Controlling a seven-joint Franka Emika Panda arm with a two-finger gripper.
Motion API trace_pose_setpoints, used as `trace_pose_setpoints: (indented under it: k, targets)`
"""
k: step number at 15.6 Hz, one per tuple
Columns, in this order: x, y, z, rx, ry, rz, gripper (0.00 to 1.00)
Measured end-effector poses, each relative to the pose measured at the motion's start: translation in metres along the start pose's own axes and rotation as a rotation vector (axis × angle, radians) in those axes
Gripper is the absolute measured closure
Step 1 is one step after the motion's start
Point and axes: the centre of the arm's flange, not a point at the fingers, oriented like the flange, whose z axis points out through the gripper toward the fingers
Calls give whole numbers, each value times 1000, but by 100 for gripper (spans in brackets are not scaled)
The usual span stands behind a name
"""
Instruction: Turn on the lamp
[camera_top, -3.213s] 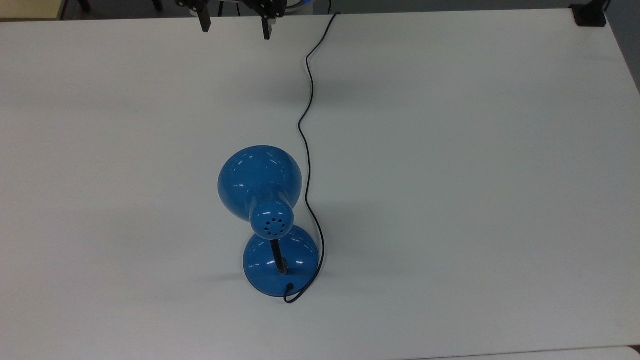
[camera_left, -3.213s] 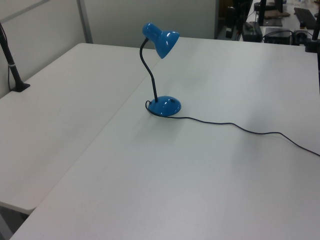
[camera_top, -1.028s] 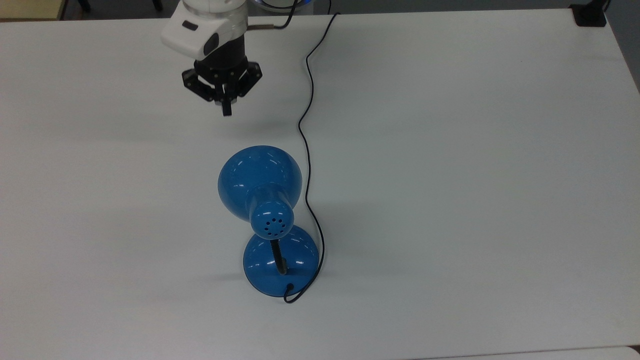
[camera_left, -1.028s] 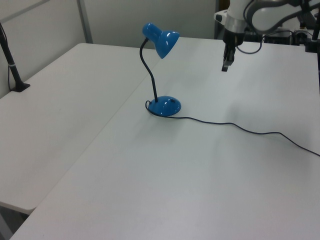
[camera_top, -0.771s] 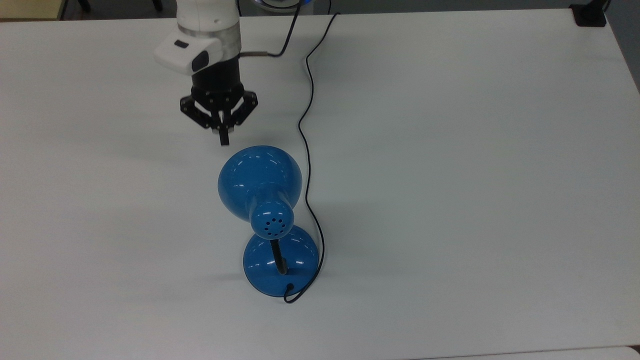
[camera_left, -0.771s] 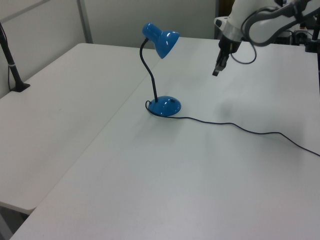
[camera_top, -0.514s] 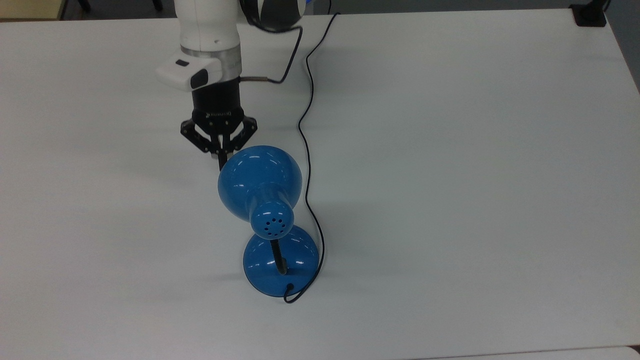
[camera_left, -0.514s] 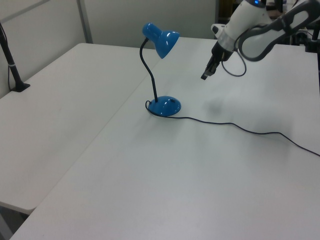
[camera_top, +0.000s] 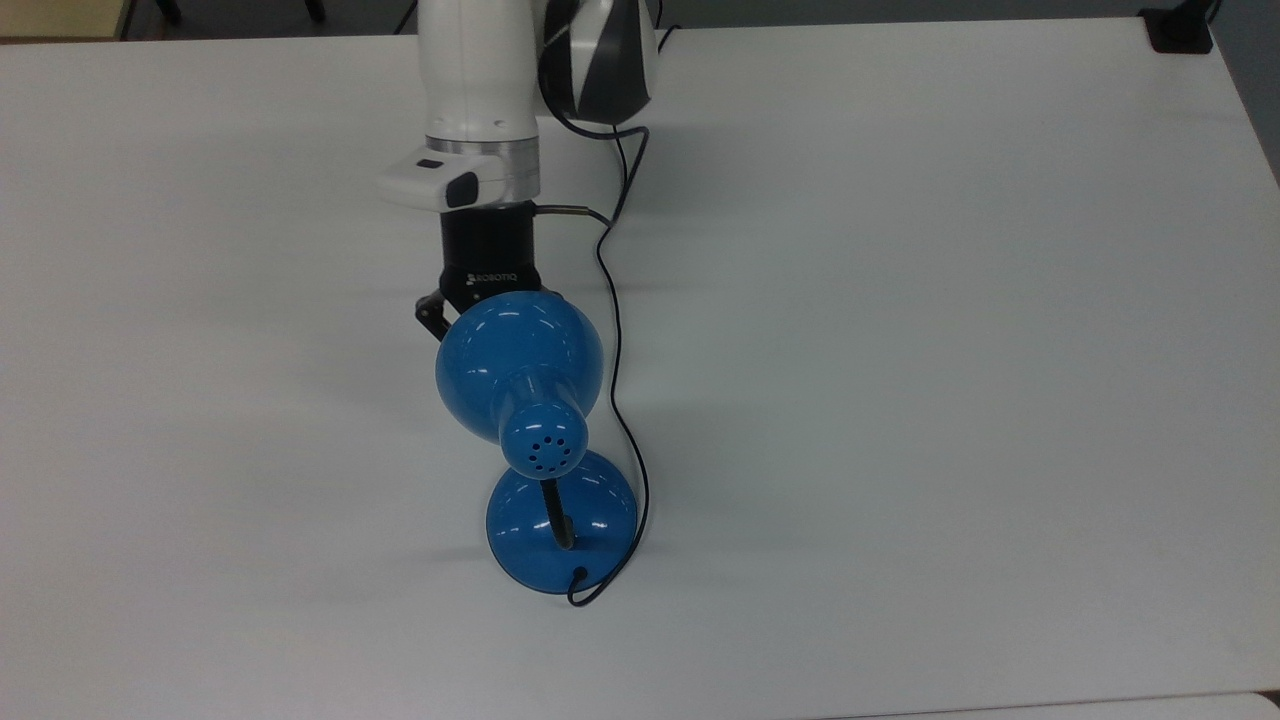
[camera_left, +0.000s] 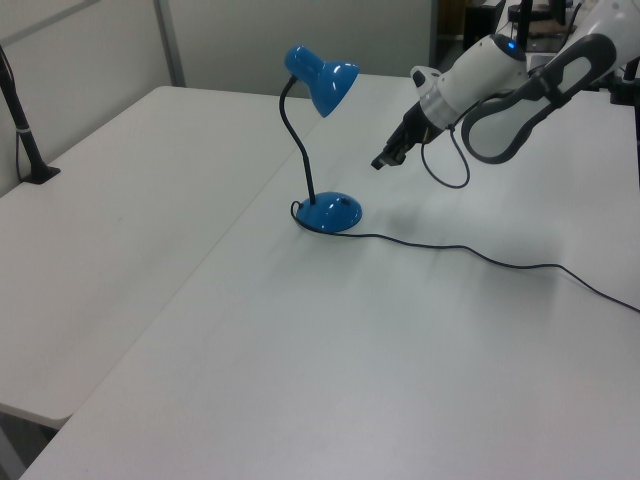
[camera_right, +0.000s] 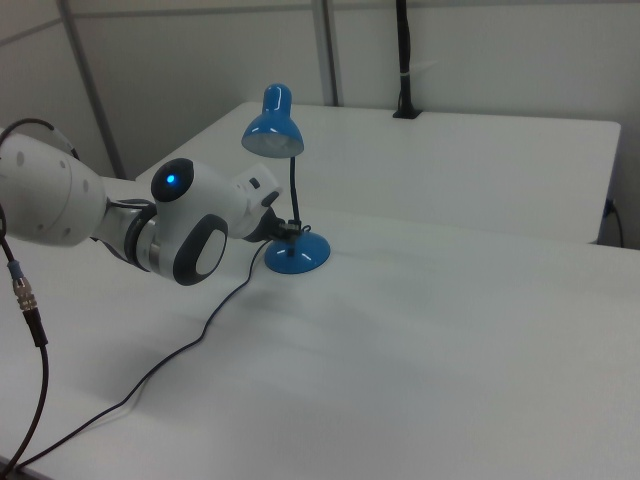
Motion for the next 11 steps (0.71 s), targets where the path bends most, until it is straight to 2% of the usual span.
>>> trace_pose_setpoints:
  k: [2, 8, 11]
  targets:
    - [6, -13, 8, 7, 33, 7, 99]
    - [43, -32, 29, 25, 107, 51, 99]
    - [43, -41, 40, 35, 105, 45, 99]
